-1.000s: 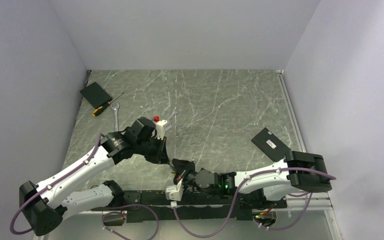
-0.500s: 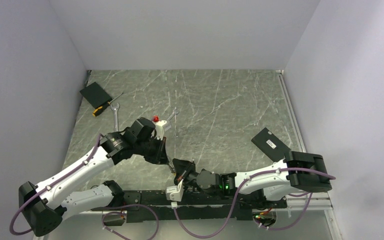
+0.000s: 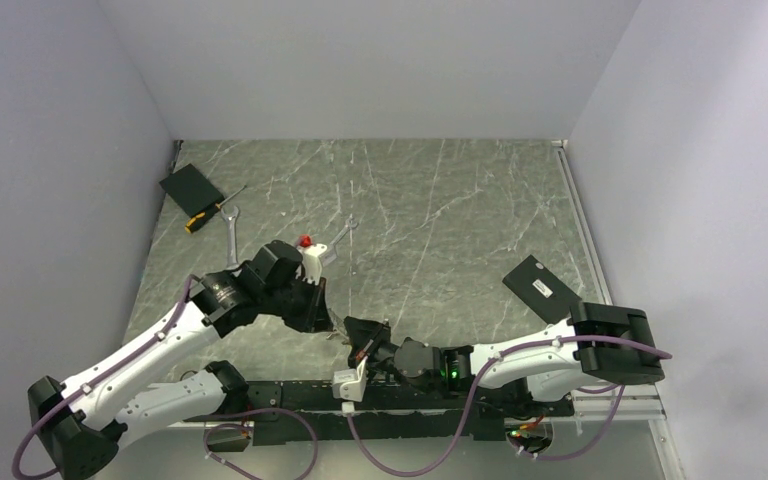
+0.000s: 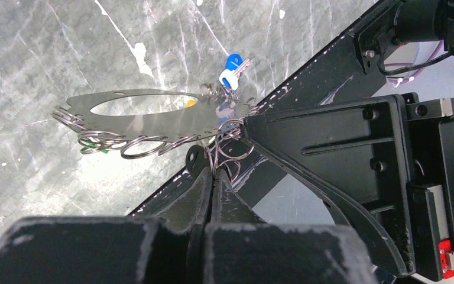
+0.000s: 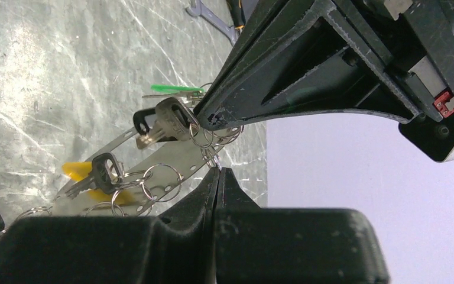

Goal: Put the keys on the keyring

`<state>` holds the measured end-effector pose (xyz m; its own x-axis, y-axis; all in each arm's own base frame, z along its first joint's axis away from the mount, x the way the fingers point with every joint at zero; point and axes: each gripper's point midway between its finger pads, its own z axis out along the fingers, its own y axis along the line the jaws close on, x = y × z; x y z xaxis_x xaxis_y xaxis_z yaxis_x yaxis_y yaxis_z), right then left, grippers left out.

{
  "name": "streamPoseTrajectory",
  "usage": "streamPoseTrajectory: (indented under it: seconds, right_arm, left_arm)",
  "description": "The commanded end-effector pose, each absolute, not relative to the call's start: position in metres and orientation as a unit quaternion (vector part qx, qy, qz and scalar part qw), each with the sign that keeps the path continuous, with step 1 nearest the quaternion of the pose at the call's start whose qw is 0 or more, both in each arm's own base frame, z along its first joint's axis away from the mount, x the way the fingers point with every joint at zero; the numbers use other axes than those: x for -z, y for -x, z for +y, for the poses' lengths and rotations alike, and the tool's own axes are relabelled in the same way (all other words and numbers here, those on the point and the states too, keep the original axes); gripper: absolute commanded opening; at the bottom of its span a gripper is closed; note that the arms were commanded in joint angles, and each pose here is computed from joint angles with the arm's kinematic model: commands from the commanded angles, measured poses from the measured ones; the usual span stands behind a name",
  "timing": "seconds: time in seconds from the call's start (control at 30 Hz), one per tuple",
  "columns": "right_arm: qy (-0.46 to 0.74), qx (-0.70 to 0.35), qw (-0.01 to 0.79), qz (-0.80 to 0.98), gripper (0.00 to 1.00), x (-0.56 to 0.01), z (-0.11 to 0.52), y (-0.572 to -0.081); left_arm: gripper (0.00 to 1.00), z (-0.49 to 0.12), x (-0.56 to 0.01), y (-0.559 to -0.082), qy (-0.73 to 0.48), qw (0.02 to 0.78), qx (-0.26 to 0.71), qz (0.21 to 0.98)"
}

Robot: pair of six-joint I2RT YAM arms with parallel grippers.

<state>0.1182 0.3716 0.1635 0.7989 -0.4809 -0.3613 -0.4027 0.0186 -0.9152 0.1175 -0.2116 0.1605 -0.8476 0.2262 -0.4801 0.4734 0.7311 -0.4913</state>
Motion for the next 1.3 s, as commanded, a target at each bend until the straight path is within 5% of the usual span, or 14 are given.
streamPoseTrajectory:
  seconds: [0.0, 1.27]
  right_arm:
    - [0.653, -0.002, 0.687, 0.320, 0.00, -0.199, 0.376, -0.115]
    - [0.672, 0.018, 0.680, 0.293, 0.00, -0.196, 0.383, -0.113]
  left_arm:
    - [0.00, -0.210, -0.165, -0.119, -0.194, 0.213, 0.315, 0.904]
    - [0.00, -0.216, -0.178, -0.126, -0.220, 0.213, 0.309, 0.900]
